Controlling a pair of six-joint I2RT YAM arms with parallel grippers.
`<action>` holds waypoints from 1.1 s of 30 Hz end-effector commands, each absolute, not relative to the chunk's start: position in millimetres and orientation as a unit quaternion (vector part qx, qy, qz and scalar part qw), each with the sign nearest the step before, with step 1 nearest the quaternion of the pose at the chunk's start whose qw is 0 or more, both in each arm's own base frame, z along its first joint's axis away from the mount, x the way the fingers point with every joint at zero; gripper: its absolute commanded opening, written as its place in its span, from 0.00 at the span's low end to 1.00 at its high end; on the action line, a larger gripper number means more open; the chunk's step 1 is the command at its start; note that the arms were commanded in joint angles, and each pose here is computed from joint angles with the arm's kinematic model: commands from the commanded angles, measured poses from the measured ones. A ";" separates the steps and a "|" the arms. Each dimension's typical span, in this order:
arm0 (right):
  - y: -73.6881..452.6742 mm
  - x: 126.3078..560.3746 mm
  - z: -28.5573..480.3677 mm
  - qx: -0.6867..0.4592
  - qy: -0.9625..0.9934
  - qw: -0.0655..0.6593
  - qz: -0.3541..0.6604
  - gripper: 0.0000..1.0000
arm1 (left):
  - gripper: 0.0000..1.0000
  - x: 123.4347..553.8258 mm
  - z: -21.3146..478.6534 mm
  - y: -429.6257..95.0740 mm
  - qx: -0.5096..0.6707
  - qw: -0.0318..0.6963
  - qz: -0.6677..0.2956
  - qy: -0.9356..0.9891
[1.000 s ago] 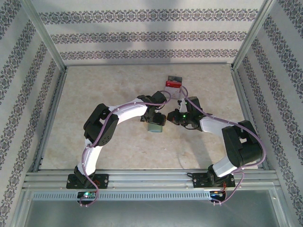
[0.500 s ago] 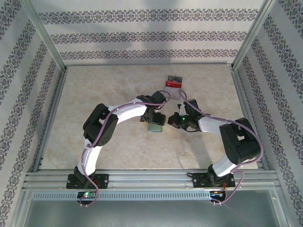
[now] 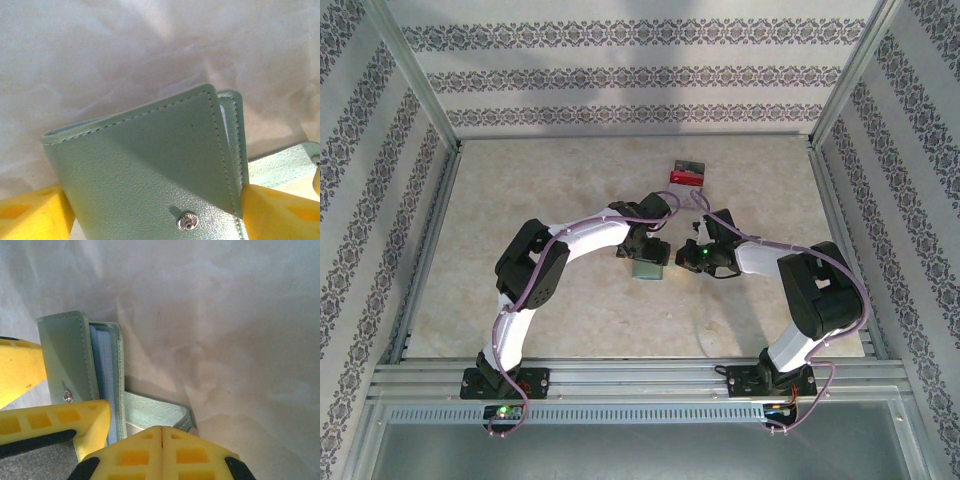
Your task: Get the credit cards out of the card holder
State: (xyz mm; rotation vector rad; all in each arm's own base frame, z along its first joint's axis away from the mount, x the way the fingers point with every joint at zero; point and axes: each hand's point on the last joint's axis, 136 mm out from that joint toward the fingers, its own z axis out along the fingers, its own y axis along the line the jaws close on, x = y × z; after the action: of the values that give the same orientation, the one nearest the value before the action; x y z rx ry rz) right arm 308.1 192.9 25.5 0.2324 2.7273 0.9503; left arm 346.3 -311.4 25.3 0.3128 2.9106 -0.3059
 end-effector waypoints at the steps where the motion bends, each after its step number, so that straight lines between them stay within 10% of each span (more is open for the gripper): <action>1: 174.2 289.6 -4.7 0.085 0.960 0.083 0.252 0.02 | 0.86 337.4 13.6 -299.1 0.102 0.072 -0.090 0.988; 33: 153.8 275.7 -36.7 0.075 0.981 0.037 0.174 0.00 | 0.88 350.7 59.4 -202.0 0.047 0.122 -0.025 0.991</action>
State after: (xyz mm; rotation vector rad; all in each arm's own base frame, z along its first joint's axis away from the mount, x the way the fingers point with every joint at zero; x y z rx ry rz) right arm 322.7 191.1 16.9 0.1565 2.7658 0.8208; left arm 356.8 -223.3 54.9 0.1370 2.8785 -0.1557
